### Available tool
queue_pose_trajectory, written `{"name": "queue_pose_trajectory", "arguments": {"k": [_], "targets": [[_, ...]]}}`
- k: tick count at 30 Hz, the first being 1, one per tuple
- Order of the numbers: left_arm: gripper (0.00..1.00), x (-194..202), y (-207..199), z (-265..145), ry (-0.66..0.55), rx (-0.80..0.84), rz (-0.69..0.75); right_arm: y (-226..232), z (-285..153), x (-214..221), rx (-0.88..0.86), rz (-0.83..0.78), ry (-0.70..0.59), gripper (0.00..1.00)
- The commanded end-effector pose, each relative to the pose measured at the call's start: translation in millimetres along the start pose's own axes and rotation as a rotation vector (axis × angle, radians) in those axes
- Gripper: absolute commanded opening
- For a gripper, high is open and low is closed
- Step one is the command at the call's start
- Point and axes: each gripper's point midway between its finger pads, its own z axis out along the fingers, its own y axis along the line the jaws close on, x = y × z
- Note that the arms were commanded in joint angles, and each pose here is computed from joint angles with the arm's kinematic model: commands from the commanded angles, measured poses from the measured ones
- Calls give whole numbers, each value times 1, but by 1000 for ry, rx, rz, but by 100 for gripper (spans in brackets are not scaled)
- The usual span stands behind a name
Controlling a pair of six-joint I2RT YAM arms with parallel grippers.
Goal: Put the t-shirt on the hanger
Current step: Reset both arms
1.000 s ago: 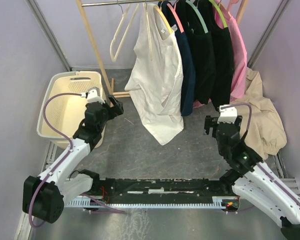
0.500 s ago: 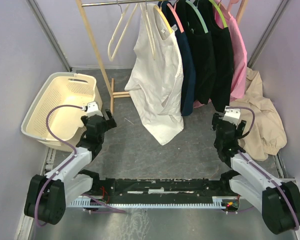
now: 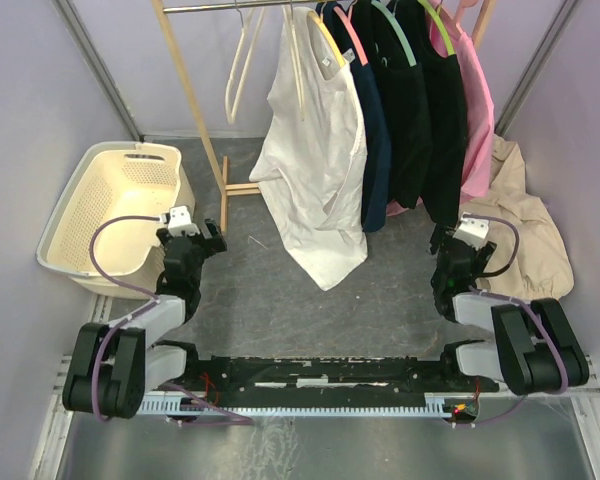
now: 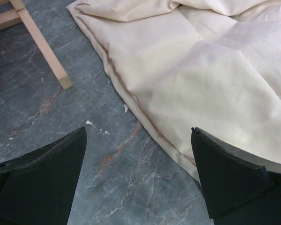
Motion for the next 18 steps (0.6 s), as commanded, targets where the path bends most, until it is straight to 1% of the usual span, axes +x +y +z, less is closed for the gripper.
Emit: {"name": "queue_pose_trajectory", "arguments": {"k": [1,3,4,5,8,13,15,16,18], "targets": [[99,-9,30,13,-89,-76,-7,6,14,-28,-12,99,-126,100],[99,-8,31,20,-96,-55,-12,10,17,-32,-31,93,-149,100],[99,-6,29,23,-82,-42,-7,12,17,-29,-41,77,-129,100],[99,-7,30,26,-78,-45,-4,14,17,-28,-50,73,-116,100],[99,-8,35,32,-69,-74,7,19,17,-30,-83,62,-129,100],[99,-8,40,38,-59,-97,12,45,18,-22,-225,-9,-115,100],[99,-8,41,39,-62,-98,17,46,20,-24,-229,6,-176,100],[99,-9,41,38,-71,-96,20,46,21,-22,-229,4,-172,99],[99,-5,37,34,-79,-60,40,48,23,-15,-226,-21,-101,100]]}}
